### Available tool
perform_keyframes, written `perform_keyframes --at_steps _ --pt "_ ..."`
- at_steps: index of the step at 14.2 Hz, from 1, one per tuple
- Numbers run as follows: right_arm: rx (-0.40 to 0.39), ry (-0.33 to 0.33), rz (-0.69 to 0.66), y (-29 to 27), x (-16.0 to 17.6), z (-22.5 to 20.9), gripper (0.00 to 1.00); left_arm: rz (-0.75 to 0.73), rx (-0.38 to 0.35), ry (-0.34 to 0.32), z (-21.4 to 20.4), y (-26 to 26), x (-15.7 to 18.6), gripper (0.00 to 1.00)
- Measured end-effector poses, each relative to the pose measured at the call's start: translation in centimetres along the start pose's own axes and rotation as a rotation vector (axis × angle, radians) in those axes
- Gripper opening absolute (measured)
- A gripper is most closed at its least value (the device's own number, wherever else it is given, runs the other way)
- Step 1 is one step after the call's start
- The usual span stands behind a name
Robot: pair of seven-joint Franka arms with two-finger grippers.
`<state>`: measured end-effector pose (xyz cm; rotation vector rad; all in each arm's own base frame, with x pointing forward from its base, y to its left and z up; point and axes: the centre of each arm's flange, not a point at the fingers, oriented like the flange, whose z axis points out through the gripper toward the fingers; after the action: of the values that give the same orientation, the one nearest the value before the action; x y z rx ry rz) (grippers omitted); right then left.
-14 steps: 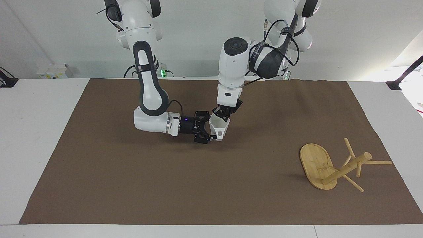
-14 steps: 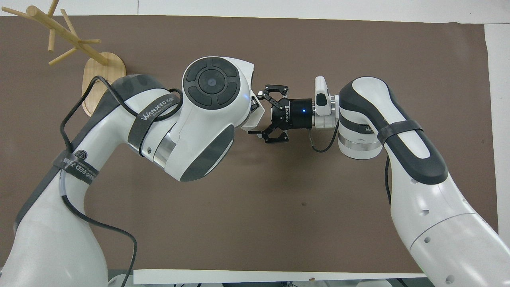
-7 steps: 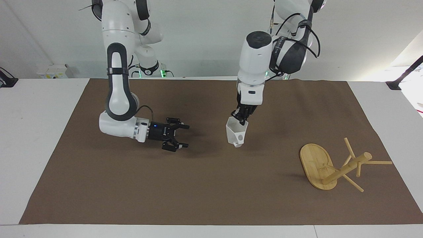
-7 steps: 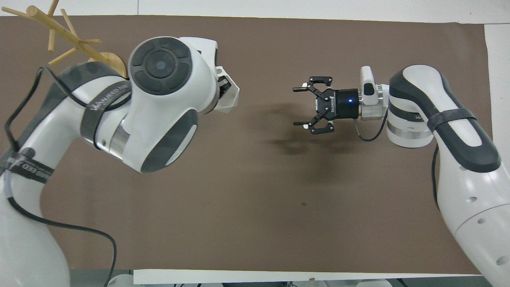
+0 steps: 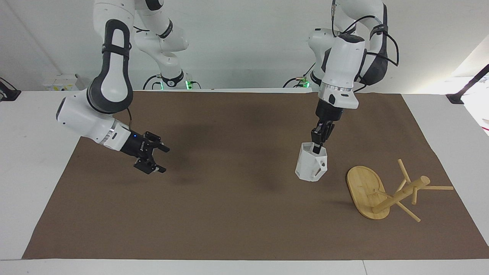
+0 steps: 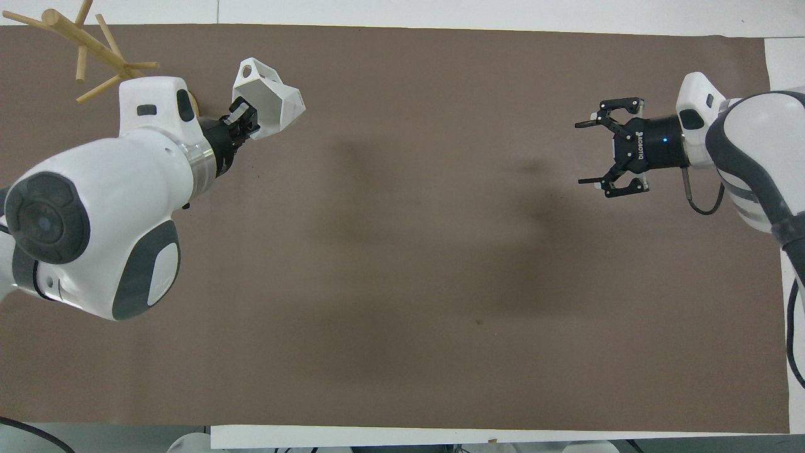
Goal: Hang cup on rack
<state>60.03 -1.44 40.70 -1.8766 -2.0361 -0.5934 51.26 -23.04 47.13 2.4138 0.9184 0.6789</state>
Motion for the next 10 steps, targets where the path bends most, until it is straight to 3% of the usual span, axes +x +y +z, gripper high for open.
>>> perform_keyframes --at_steps 2,5,7,10 --pt "0.014 -0.101 0.09 -0.2 0.0 -1.1 0.99 -0.016 -0.118 0.057 1.0 -2.8 -0.1 0.04" --pt "-0.021 -0.148 0.26 -0.3 -2.4 -2.8 0.99 -0.045 -0.233 0.131 3.9 -5.7 1.1 0.04" --pt "-0.048 -0.229 0.345 -0.1 -4.2 -5.6 0.99 -0.054 -0.235 0.157 5.8 -7.5 2.4 0.04" --pt "-0.052 -0.322 0.566 0.3 -3.1 -10.5 0.99 -0.05 -0.222 0.19 6.4 -8.6 5.0 0.04"
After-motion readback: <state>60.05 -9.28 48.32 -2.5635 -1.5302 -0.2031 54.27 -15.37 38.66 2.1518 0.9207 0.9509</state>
